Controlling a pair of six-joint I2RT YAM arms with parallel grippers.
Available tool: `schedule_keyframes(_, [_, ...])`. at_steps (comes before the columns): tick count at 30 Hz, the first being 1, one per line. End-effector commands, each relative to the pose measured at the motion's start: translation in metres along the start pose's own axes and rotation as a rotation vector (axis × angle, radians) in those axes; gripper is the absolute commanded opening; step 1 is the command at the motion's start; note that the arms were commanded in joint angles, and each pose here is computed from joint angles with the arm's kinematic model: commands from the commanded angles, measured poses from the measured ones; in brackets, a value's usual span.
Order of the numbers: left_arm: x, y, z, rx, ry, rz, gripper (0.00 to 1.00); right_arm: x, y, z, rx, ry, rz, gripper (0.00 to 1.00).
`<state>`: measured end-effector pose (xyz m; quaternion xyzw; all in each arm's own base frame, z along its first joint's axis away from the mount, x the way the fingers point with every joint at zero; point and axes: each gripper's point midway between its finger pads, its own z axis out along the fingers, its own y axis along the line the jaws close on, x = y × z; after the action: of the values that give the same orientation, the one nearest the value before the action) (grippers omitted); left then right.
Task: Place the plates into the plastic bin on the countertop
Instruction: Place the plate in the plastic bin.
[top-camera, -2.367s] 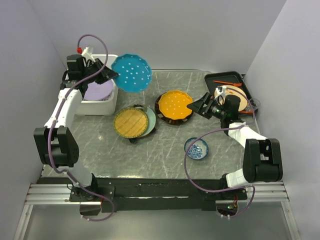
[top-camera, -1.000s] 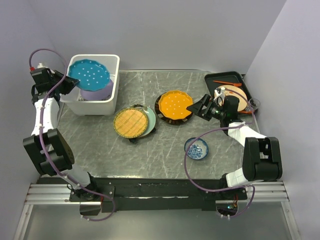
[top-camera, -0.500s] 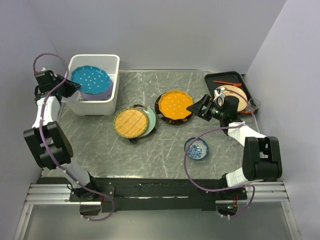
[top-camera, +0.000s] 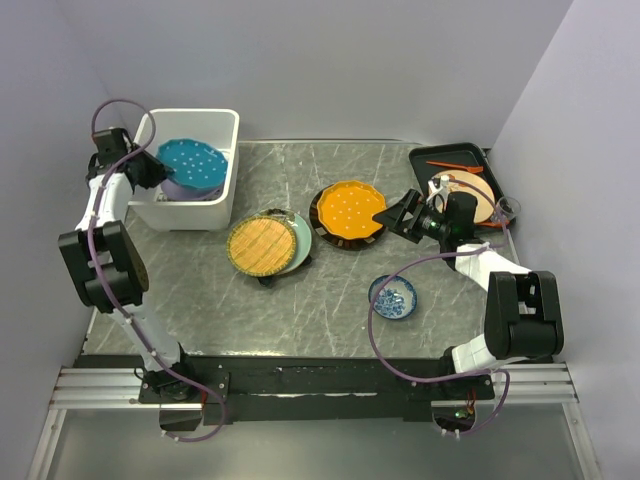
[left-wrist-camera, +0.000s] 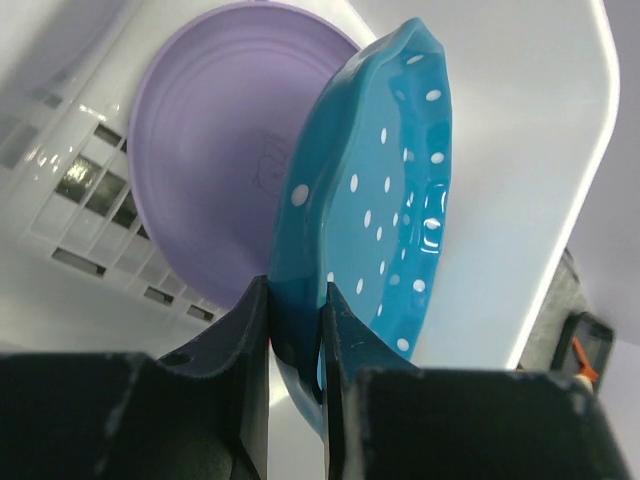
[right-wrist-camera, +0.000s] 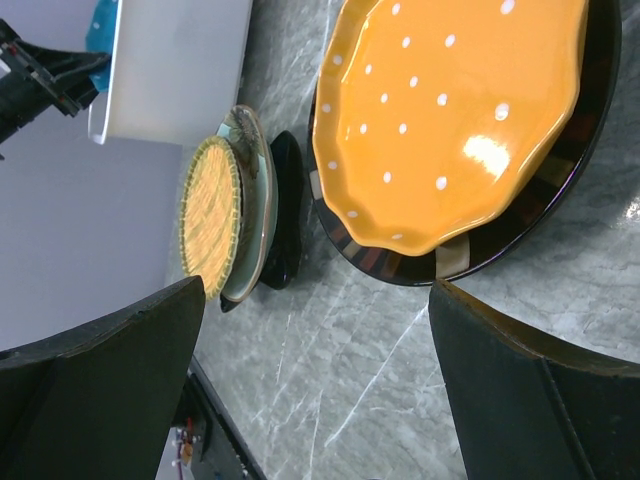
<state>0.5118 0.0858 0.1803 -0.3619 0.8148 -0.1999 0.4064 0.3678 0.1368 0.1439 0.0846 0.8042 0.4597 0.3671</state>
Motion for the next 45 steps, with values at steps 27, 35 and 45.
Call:
schedule_keyframes(27, [-0.011, 0.001, 0.023, -0.146, 0.01, 0.102, 0.65, 0.001, 0.004, 0.0, -0.031, -0.01, -0.028, 1.0])
schedule_keyframes(35, [-0.022, 0.001, 0.012, -0.183, -0.024, 0.119, 0.82, 0.0, 0.005, -0.002, -0.028, -0.012, -0.034, 1.0])
schedule_keyframes(45, [-0.062, -0.053, -0.053, -0.057, -0.198, 0.164, 0.96, -0.008, -0.003, -0.002, 0.05, -0.025, -0.03, 1.0])
